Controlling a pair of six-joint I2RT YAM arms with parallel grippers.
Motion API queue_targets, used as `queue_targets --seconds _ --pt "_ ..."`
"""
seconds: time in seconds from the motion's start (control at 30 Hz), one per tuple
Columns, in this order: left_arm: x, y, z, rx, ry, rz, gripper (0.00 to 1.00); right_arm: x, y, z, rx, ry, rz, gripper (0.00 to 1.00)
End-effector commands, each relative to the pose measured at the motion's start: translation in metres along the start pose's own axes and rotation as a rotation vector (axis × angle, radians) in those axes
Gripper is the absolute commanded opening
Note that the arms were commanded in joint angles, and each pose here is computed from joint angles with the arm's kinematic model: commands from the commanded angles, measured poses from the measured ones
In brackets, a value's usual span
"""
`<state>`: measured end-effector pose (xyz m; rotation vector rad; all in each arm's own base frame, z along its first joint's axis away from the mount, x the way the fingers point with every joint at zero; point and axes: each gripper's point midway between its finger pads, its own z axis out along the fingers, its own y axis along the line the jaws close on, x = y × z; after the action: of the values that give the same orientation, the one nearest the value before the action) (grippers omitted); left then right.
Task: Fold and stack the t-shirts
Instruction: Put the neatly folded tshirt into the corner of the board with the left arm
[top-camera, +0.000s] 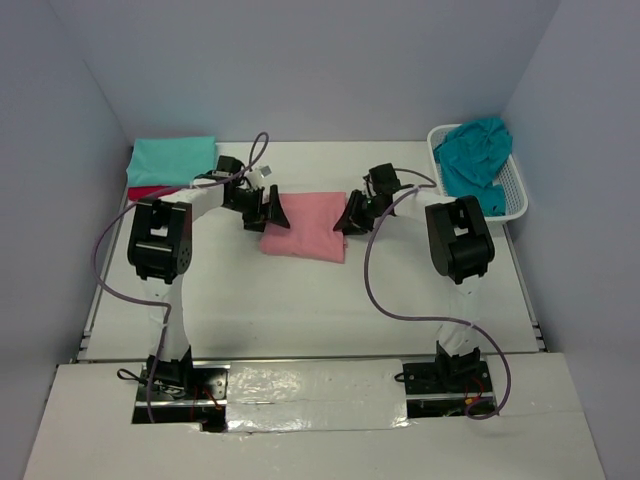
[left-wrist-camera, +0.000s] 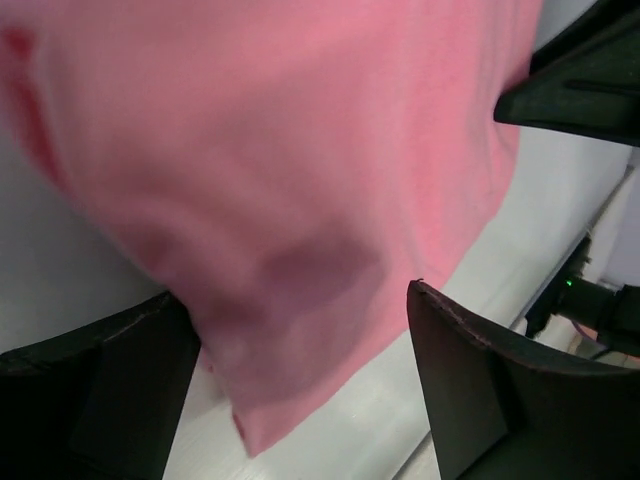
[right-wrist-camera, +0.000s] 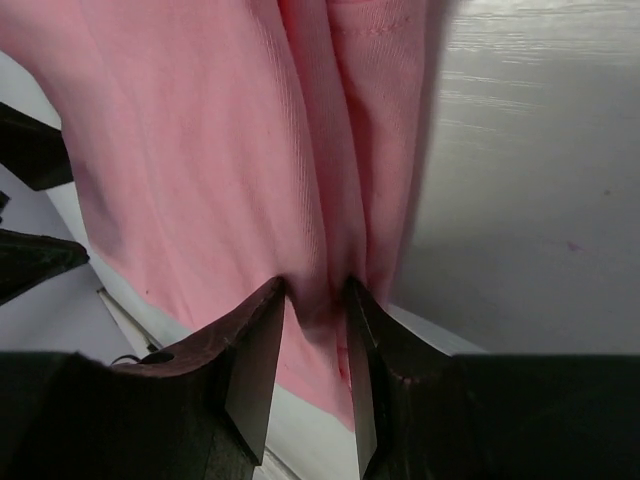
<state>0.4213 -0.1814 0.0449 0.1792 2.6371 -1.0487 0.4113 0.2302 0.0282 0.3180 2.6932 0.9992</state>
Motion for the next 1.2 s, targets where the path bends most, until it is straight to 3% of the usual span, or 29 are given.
queue_targets --seconds 0.0,0.03,0.07,0.1,0.17,0.2,0.23,0.27,0.43,0.6,0.73,0.93,1.17 --pt "0.07 0.014 0.045 0.005 0.211 -0.164 0.92 0.006 -0.001 0.014 -0.015 0.009 0.014 0.38" --pt "0.077 0.019 0.054 0.008 0.24 -0.197 0.89 0.006 -0.002 0.015 -0.016 0.01 0.021 0.37" --pt "0.072 0.019 0.057 0.016 0.237 -0.2 0.81 0.008 -0.003 0.016 -0.02 0.008 0.033 0.36" --pt "0.078 0.022 0.06 0.014 0.253 -0.219 0.81 0.008 -0.003 0.016 -0.024 0.006 0.034 0.35" --pt "0.071 0.029 0.065 0.022 0.252 -0.229 0.55 0.008 -0.002 0.016 -0.032 0.002 0.03 0.35" --pt "0.066 0.028 0.063 0.029 0.245 -0.229 0.21 0.008 -0.002 0.015 -0.031 0.003 0.029 0.35" --pt "0.061 0.029 0.06 0.029 0.234 -0.226 0.05 0.007 -0.003 0.014 -0.033 0.001 0.028 0.35" --pt "0.054 0.037 0.054 0.001 0.212 -0.223 0.0 0.007 -0.001 0.012 -0.043 0.001 0.023 0.35" --pt "-0.005 0.051 -0.001 -0.142 0.06 -0.065 0.0 -0.006 0.003 -0.018 -0.053 -0.05 -0.011 0.37" --pt "-0.081 0.075 -0.075 -0.522 -0.128 0.224 0.0 -0.019 0.003 -0.055 0.016 -0.112 -0.084 0.38" --pt "-0.127 0.081 -0.117 -0.731 -0.181 0.409 0.0 -0.024 0.007 -0.072 0.063 -0.117 -0.158 0.39" --pt "-0.188 0.096 -0.159 -1.033 -0.275 0.506 0.0 -0.028 0.006 -0.079 0.098 -0.121 -0.19 0.39" --pt "-0.228 0.084 -0.204 -1.187 -0.415 0.558 0.0 -0.022 -0.007 -0.075 0.133 -0.098 -0.187 0.39"
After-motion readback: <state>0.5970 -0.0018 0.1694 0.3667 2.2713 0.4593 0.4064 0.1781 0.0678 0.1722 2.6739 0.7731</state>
